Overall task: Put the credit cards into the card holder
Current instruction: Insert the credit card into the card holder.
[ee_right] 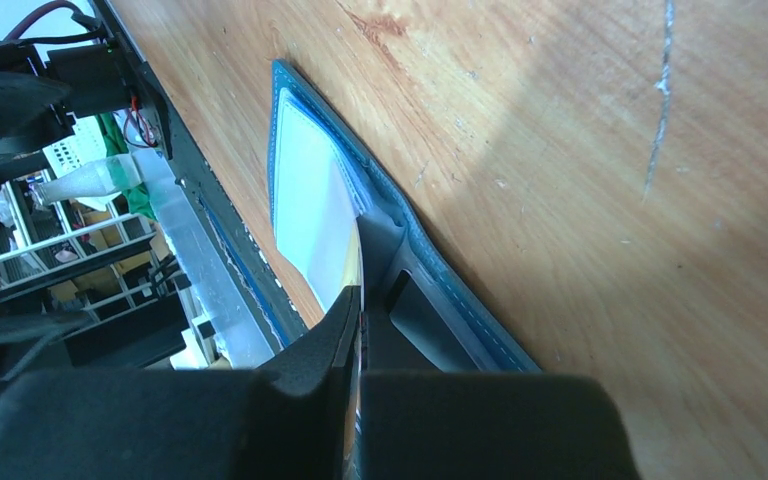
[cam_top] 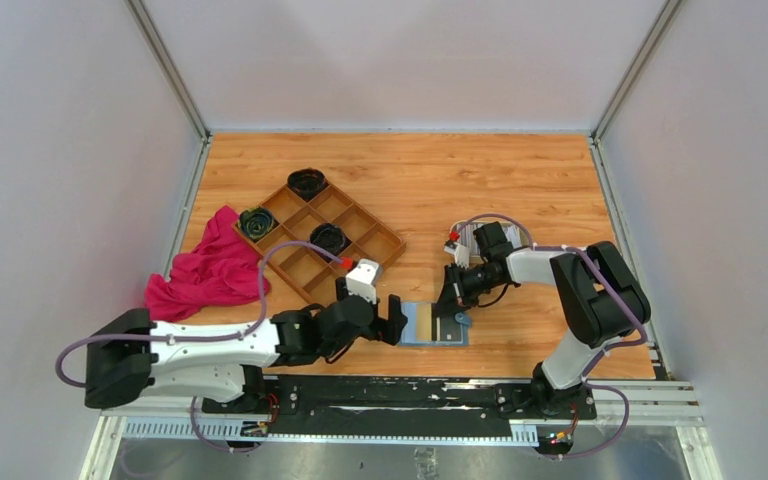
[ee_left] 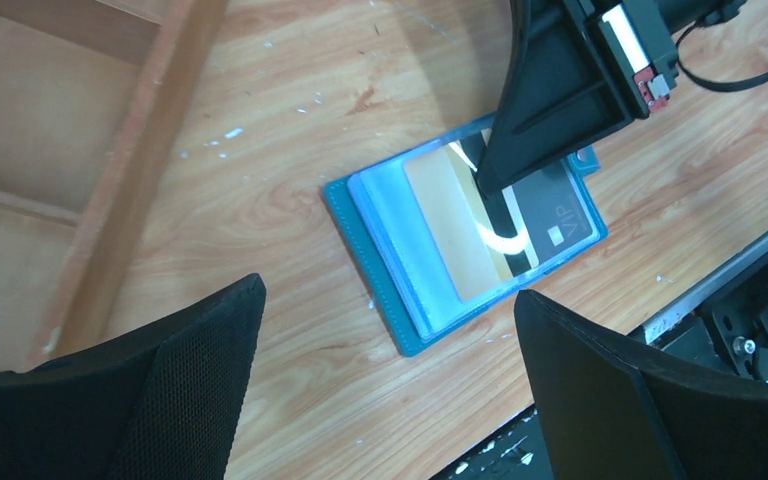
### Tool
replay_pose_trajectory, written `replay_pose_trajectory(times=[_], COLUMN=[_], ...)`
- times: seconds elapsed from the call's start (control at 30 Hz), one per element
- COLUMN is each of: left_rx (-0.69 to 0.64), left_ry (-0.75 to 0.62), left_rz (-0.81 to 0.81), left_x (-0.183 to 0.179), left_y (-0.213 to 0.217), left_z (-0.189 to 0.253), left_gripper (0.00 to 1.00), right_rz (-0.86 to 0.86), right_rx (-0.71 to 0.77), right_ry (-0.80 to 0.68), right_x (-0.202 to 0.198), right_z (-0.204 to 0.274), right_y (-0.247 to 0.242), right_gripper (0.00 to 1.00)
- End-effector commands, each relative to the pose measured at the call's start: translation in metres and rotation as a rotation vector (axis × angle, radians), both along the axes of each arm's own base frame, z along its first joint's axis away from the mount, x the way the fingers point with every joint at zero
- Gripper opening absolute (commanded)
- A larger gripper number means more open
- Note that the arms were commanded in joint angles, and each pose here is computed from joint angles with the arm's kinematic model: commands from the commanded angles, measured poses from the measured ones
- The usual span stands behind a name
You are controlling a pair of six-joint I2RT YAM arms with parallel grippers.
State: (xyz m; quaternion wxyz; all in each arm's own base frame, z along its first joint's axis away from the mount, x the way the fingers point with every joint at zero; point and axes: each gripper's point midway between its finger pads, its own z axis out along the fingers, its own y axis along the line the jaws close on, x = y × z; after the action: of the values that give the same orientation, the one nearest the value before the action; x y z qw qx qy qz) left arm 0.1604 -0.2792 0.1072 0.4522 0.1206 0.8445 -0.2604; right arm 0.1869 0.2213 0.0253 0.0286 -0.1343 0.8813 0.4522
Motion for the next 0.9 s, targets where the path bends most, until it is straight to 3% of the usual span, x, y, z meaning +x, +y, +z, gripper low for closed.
replay_pose_trajectory(times=[0.0,0.53,0.73,0.87], left_rx=[-0.003,0.115,0.297,0.328], left_ry=[0.051,0.102,0.097,0.113], left_rz=[-0.036,0.033,0.133,0.128], left_x=[-0.002,0.001,0.01,0.009], left_y=[-0.031,-0.072,-0.066,-0.073], left_z=[-0.003,-0.045,-0.057,-0.07], left_gripper=[1.0,1.0,1.0,1.0], right_rz=[0.01,0.01,0.01,0.011], right_rx=[-0.058,-0.037,-0.033,-0.032], right_ry=[-0.009,0.019,0.024,0.024], right_x=[0.0,0.0,-0.001,-0.001], right_z=[-0.011,-0.009,-0.008,-0.008], right_y=[-0.001,0.002,0.002,0.003], right_gripper=[0.0,0.07,0.08,0.08])
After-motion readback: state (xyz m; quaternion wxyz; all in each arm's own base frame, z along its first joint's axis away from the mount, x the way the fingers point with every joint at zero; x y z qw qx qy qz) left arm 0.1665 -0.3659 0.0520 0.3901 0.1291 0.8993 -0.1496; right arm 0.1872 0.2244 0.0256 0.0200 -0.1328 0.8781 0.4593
